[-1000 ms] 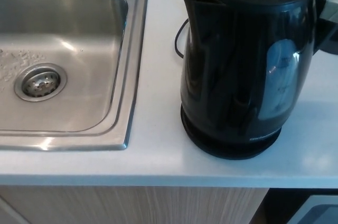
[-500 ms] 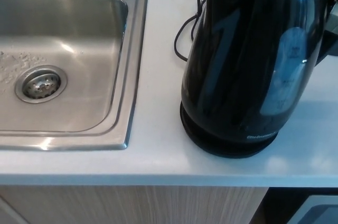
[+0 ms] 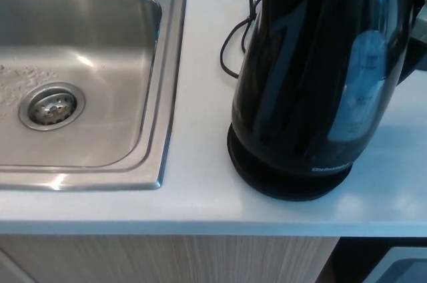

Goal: Pick up a kettle using the right hand on left side of the counter and then walk right towards the kettl base and turn on the kettle

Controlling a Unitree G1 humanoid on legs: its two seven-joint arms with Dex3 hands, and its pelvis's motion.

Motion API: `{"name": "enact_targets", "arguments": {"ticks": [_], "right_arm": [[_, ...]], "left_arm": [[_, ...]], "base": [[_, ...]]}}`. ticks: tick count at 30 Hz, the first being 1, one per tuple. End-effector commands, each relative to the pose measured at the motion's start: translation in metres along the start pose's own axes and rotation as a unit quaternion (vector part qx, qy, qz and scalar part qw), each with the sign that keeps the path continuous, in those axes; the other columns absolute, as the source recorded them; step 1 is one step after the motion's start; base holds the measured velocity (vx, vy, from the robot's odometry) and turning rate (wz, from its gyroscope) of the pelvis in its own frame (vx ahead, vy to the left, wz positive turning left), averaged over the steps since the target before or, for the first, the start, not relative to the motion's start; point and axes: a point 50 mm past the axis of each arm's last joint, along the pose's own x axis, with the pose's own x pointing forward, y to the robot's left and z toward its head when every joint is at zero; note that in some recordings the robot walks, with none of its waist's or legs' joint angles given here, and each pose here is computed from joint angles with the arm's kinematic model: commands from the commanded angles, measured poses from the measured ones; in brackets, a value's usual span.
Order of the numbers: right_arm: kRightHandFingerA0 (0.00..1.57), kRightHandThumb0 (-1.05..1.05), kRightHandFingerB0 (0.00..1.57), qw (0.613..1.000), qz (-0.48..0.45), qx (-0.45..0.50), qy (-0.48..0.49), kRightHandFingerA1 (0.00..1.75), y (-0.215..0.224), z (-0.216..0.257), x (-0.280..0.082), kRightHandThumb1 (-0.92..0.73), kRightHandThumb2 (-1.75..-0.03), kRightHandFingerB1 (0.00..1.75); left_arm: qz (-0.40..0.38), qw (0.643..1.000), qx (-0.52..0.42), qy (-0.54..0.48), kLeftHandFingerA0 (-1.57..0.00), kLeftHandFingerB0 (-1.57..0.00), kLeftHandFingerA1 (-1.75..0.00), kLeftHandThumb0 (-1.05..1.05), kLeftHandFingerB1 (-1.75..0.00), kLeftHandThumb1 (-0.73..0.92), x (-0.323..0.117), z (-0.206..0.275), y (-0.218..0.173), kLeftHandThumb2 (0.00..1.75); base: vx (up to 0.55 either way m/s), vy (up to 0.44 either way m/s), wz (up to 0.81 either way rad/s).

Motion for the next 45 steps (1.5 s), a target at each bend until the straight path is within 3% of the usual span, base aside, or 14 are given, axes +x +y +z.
{"name": "enact_targets", "arguments": {"ticks": [1, 9, 11, 13, 18, 20, 21, 26, 27, 28, 37, 40, 44, 45], "right_arm": [[1.03, -0.18, 0.87, 0.998, 0.016, -0.062, -0.025, 1.75, 0.004, -0.004, -0.007, -0.39, -1.42, 1.59], [1.00, -0.14, 0.85, 0.986, 0.045, -0.114, -0.116, 1.75, 0.014, 0.024, -0.015, -0.40, -1.49, 1.58], [1.02, -0.17, 0.84, 0.982, 0.050, -0.125, -0.130, 1.75, 0.016, 0.032, -0.017, -0.41, -1.44, 1.57], [1.01, -0.19, 0.82, 0.981, 0.053, -0.129, -0.137, 1.75, 0.017, 0.036, -0.018, -0.39, -1.42, 1.67], [1.01, -0.17, 0.81, 0.983, 0.056, -0.126, -0.120, 1.75, 0.015, 0.027, -0.021, -0.39, -1.45, 1.69], [0.99, -0.16, 0.79, 0.984, 0.056, -0.126, -0.113, 1.75, 0.013, 0.024, -0.021, -0.37, -1.47, 1.69], [1.00, -0.13, 0.83, 0.985, 0.052, -0.127, -0.109, 1.75, 0.013, 0.022, -0.020, -0.40, -1.49, 1.57], [1.00, -0.12, 0.83, 0.990, 0.033, -0.116, -0.067, 1.75, 0.005, 0.005, -0.019, -0.44, -1.43, 1.56], [1.00, -0.04, 0.80, 0.991, 0.028, -0.114, -0.061, 1.75, 0.004, 0.002, -0.018, -0.41, -1.46, 1.67], [1.01, -0.11, 0.83, 0.992, 0.021, -0.116, -0.051, 1.75, 0.001, -0.003, -0.018, -0.44, -1.42, 1.55], [1.02, -0.09, 0.87, 0.994, -0.004, -0.107, -0.020, 1.75, -0.010, -0.021, -0.016, -0.42, -1.46, 1.54], [1.02, -0.16, 0.86, 0.993, -0.001, -0.111, -0.030, 1.75, -0.007, -0.022, -0.019, -0.38, -1.45, 1.61], [1.00, -0.14, 0.85, 0.989, 0.024, -0.116, -0.089, 1.75, 0.004, -0.009, -0.027, -0.42, -1.45, 1.57], [0.93, -0.09, 0.80, 0.984, 0.036, -0.124, -0.120, 1.75, 0.007, -0.002, -0.030, -0.44, -1.35, 1.63]], "left_arm": [[0.006, 1.000, 0.007, -0.024, -0.93, -0.88, -0.82, 0.13, -0.78, 0.67, 0.003, 0.010, 0.003, 0.91], [0.006, 0.999, 0.012, -0.035, -0.93, -0.88, -0.85, 0.12, -0.79, 0.65, 0.003, 0.012, 0.004, 0.94], [0.006, 0.999, 0.008, -0.038, -0.90, -0.85, -0.90, 0.17, -0.85, 0.56, 0.002, 0.013, 0.003, 1.07], [0.008, 0.999, 0.011, -0.037, -0.90, -0.87, -0.84, 0.14, -0.78, 0.63, 0.003, 0.013, 0.003, 0.97], [0.005, 0.999, 0.016, -0.033, -0.93, -0.90, -0.84, 0.14, -0.82, 0.65, 0.003, 0.012, 0.001, 0.91], [0.001, 0.999, 0.013, -0.039, -0.95, -0.92, -0.85, 0.12, -0.83, 0.64, 0.003, 0.013, -0.001, 0.93], [0.002, 0.999, 0.015, -0.038, -0.94, -0.90, -0.84, 0.12, -0.81, 0.65, 0.003, 0.013, -0.001, 0.94], [0.004, 1.000, 0.000, -0.030, -0.95, -0.91, -0.83, 0.12, -0.80, 0.63, 0.004, 0.012, 0.001, 0.95], [0.005, 1.000, 0.000, -0.026, -0.93, -0.89, -0.84, 0.16, -0.80, 0.66, 0.004, 0.011, 0.002, 0.93], [0.007, 1.000, 0.003, -0.022, -0.95, -0.89, -0.81, 0.13, -0.77, 0.67, 0.004, 0.010, 0.003, 0.88], [0.007, 1.000, 0.000, -0.029, -0.95, -0.91, -0.83, 0.11, -0.79, 0.67, 0.005, 0.012, 0.002, 0.91], [0.006, 1.000, -0.001, -0.026, -0.94, -0.90, -0.83, 0.11, -0.78, 0.70, 0.007, 0.013, -0.001, 0.88], [0.008, 0.999, 0.001, -0.032, -0.94, -0.89, -0.82, 0.12, -0.78, 0.68, 0.009, 0.017, -0.004, 0.90], [0.006, 0.999, -0.001, -0.035, -0.94, -0.90, -0.84, 0.12, -0.79, 0.66, 0.009, 0.017, -0.005, 0.93]], "base": [[0.00, 0.000, 0.00], [0.00, 0.000, 0.00], [0.00, 0.000, 0.00], [0.00, 0.000, 0.00], [0.00, 0.000, 0.00], [0.00, 0.000, 0.00], [0.00, 0.000, 0.00], [0.00, 0.000, 0.00], [0.00, 0.000, 0.00], [0.00, 0.000, 0.00], [0.00, 0.000, 0.00], [0.00, 0.000, 0.00], [0.00, 0.000, 0.00], [0.00, 0.000, 0.00]]}}
